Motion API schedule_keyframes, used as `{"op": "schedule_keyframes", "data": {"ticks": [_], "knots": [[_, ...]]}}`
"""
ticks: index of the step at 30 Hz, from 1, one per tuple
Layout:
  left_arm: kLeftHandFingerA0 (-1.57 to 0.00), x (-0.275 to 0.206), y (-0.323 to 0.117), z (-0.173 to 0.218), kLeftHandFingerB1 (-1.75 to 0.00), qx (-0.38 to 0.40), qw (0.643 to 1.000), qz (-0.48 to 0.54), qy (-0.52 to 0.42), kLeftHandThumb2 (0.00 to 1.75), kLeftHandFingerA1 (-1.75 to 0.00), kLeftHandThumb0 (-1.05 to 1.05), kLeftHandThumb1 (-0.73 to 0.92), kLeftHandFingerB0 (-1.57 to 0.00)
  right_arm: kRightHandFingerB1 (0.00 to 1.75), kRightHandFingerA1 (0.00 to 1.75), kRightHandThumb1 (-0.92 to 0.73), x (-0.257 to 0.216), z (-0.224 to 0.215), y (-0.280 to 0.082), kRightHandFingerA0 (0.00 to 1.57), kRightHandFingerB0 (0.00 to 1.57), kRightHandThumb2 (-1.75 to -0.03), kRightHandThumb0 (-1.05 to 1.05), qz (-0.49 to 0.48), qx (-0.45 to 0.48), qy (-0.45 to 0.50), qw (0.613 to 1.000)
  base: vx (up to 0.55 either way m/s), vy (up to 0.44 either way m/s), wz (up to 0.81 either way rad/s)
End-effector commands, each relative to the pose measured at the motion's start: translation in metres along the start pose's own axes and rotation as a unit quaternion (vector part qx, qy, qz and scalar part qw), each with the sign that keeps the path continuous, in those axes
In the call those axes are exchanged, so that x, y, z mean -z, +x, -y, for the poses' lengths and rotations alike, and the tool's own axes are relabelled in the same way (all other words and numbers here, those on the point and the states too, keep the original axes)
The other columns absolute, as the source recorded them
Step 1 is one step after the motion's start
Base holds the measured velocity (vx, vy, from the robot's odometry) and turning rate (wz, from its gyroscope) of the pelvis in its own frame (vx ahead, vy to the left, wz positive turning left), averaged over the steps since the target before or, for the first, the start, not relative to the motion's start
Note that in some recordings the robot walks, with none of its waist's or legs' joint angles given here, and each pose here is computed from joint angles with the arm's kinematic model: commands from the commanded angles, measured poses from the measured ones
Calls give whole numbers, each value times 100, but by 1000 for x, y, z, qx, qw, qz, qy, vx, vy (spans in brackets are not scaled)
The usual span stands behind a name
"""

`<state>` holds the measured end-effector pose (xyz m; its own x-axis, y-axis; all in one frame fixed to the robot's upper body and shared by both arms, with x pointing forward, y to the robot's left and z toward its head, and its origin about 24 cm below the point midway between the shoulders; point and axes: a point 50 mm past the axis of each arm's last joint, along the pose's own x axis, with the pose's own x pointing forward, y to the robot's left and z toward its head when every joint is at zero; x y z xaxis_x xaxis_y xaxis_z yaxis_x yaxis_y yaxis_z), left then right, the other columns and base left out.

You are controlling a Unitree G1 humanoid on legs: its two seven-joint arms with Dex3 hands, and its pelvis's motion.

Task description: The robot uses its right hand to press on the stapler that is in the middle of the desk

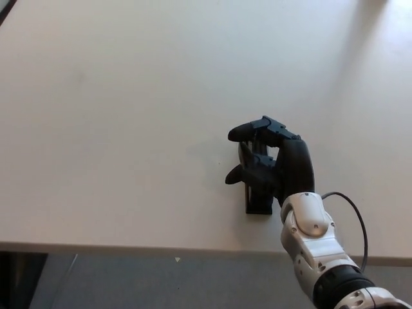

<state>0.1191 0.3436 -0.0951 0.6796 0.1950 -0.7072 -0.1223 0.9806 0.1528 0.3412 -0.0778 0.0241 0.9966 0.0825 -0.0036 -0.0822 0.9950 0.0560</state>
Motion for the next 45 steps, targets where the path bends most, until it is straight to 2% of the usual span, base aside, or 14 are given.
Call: {"op": "schedule_keyframes", "data": {"ticks": [1,9,10,14,15,18,26,27,30,31,35,36,41,45], "knots": [[-4,40,-38,-6,-28,46,997,7,64,94,-27,-49,92,-3,118,111,-68,141,-10,-141,123,76,-88,-6,-296,0,3,955,0,0,0],[0,54,-44,-6,-19,40,998,-21,39,86,-21,-54,92,0,117,114,-69,152,-10,-160,121,77,-85,-9,-329,6,3,944,0,0,0],[0,54,-44,-6,-33,37,998,-20,38,108,-35,-66,81,-6,118,115,-69,152,-10,-161,121,77,-85,-11,-329,6,2,944,0,0,0],[0,56,-45,-6,-35,33,998,-20,39,107,-37,-65,80,-6,120,114,-71,154,-8,-165,122,79,-82,-13,-332,7,2,943,0,0,0],[-4,55,-48,-7,-27,42,997,-15,66,86,-28,-52,92,-4,123,113,-75,155,-8,-167,123,78,-72,-15,-338,6,-3,941,0,0,0],[-2,57,-46,-6,-24,37,998,-23,55,86,-25,-52,92,-2,120,116,-78,155,-7,-167,124,76,-67,-16,-339,12,3,941,0,0,0],[-3,52,-44,-5,-19,45,998,-10,43,85,-21,-58,92,0,117,114,-69,152,-5,-158,122,77,-86,-9,-330,16,4,944,0,0,0],[0,52,-45,-5,-29,45,998,-10,43,110,-30,-63,84,-4,117,113,-68,150,-5,-155,122,78,-88,-8,-326,13,2,945,0,0,0],[0,28,-28,-3,-29,44,998,19,41,110,-30,-63,84,-4,117,113,-68,136,-2,-127,122,78,-88,-8,-299,15,1,954,0,0,0],[-2,12,-17,-2,-21,35,998,34,46,87,-24,-54,92,0,115,116,-71,112,-3,-93,121,78,-83,-13,-240,16,-7,971,0,0,0],[0,-23,-3,-3,-22,43,995,82,47,89,-22,-49,92,-2,118,113,-69,36,-6,-21,123,75,-87,-13,-88,5,11,996,0,0,0],[0,-30,-1,-2,-20,64,993,93,21,108,-20,-65,90,0,120,113,-69,19,-6,-9,123,77,-87,-10,-52,0,16,999,0,0,0],[0,-51,12,1,-18,36,994,101,11,89,-17,-49,92,0,112,106,-74,-59,-2,27,127,80,-80,-16,91,0,20,996,0,0,0],[0,-62,18,2,-24,26,994,103,6,104,-23,-61,85,-1,115,109,-79,-94,3,36,128,78,-74,-18,152,-4,20,988,0,0,0]]}}
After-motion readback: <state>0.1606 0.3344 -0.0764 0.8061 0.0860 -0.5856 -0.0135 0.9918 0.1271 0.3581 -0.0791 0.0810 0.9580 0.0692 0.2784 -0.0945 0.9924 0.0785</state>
